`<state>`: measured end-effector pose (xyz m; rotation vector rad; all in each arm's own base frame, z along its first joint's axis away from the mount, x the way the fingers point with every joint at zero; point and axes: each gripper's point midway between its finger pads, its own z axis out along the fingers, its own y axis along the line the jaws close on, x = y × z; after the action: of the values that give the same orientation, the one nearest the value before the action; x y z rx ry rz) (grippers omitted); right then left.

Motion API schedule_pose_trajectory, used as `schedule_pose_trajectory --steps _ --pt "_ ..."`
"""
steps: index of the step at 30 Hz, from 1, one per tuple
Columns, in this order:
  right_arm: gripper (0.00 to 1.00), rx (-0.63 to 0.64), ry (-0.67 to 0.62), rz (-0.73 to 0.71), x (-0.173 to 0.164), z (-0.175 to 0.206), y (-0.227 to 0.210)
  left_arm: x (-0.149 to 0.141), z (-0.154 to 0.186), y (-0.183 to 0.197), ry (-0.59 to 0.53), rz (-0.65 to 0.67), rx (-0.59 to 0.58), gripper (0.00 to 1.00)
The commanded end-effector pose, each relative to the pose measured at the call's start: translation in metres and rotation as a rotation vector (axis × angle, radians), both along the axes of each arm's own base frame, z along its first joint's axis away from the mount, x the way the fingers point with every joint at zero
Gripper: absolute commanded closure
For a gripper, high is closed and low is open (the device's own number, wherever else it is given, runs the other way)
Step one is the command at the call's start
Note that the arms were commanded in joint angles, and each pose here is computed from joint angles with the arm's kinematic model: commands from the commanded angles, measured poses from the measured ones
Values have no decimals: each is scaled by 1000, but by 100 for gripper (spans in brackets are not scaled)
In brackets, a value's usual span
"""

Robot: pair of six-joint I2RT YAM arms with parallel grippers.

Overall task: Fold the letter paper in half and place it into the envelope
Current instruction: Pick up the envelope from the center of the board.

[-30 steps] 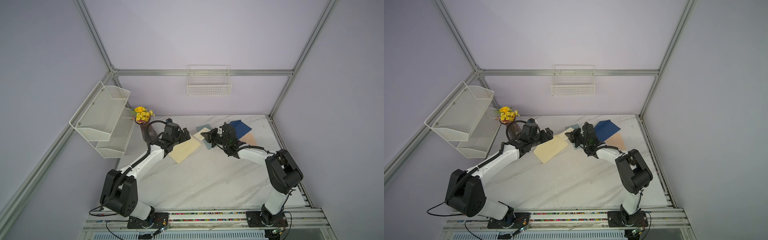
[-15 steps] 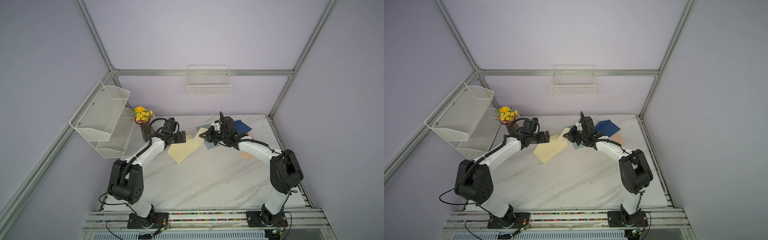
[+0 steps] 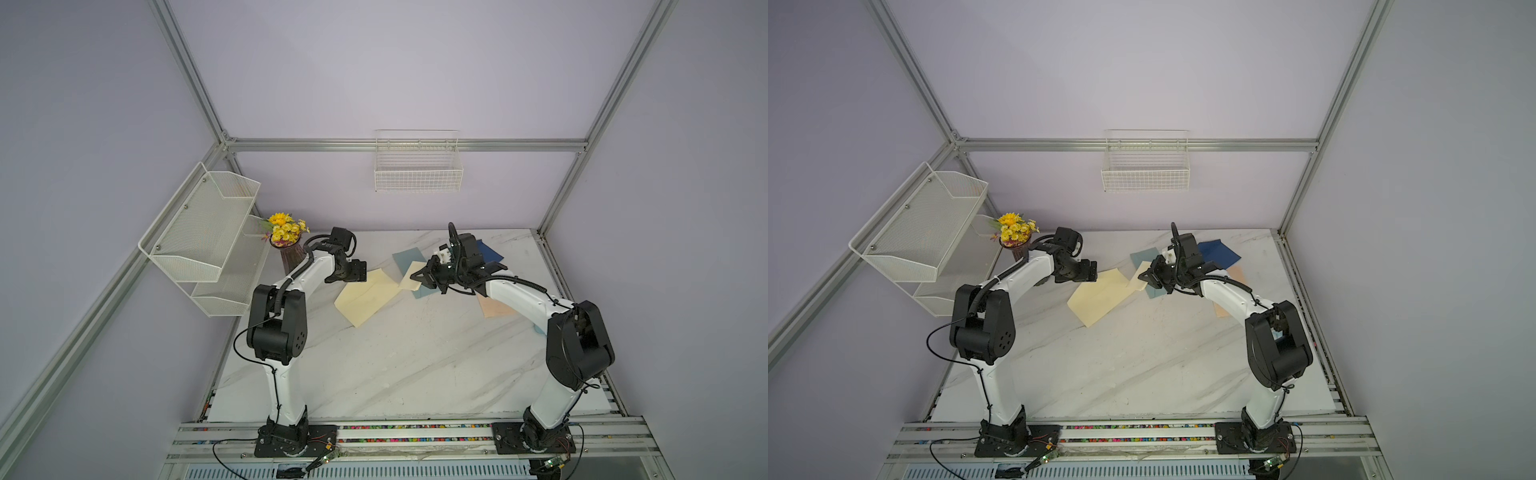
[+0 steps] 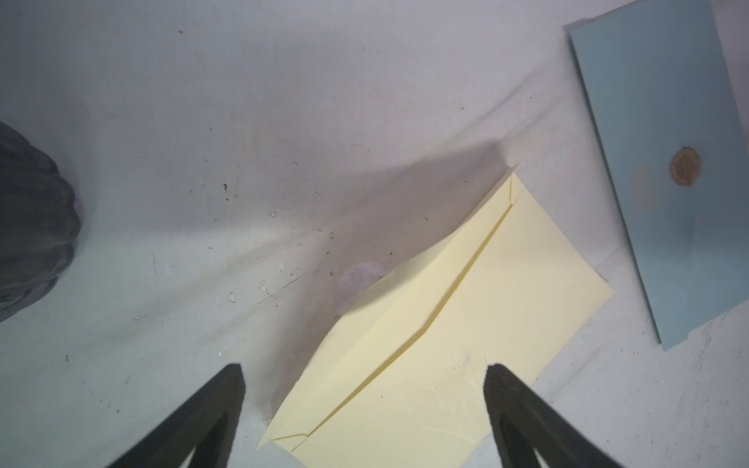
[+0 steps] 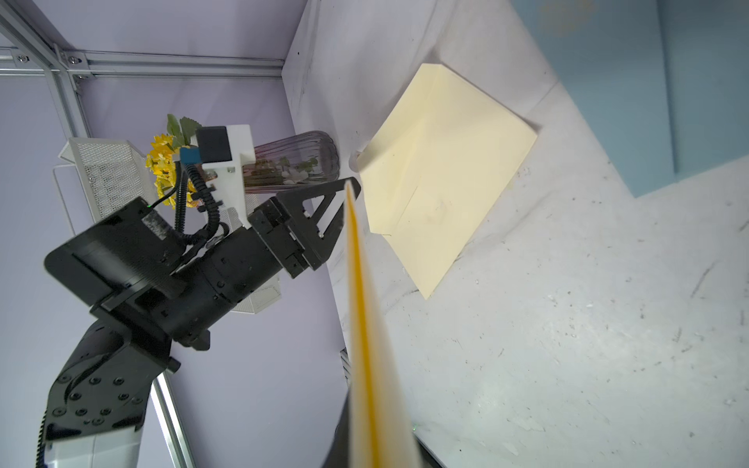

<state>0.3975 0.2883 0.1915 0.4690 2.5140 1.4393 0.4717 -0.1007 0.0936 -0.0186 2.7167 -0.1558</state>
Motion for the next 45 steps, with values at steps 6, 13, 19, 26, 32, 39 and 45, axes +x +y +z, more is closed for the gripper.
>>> schedule_pose_trajectory --steps 6,13,19,26,32,39,45 --pt "100 -6 -15 -4 -4 6 -7 7 -13 -16 60 -76 -79 14" --pt "100 -7 -16 -18 -1 7 -11 11 -31 -14 96 -71 -97 32" --pt "100 -10 -20 -28 -1 8 -16 10 -39 -8 119 -50 -100 100" --pt "100 -40 -23 -24 -8 2 -22 1 -24 -10 108 -47 -138 100" --pt "100 -64 -28 -23 -19 -6 -28 -19 1 -18 87 -35 -199 100" --pt "100 -110 -49 26 -29 -13 -20 -38 33 -35 38 -53 -221 100" --pt "100 -217 -72 105 -32 -17 -6 -47 55 -54 -7 -82 -216 100"
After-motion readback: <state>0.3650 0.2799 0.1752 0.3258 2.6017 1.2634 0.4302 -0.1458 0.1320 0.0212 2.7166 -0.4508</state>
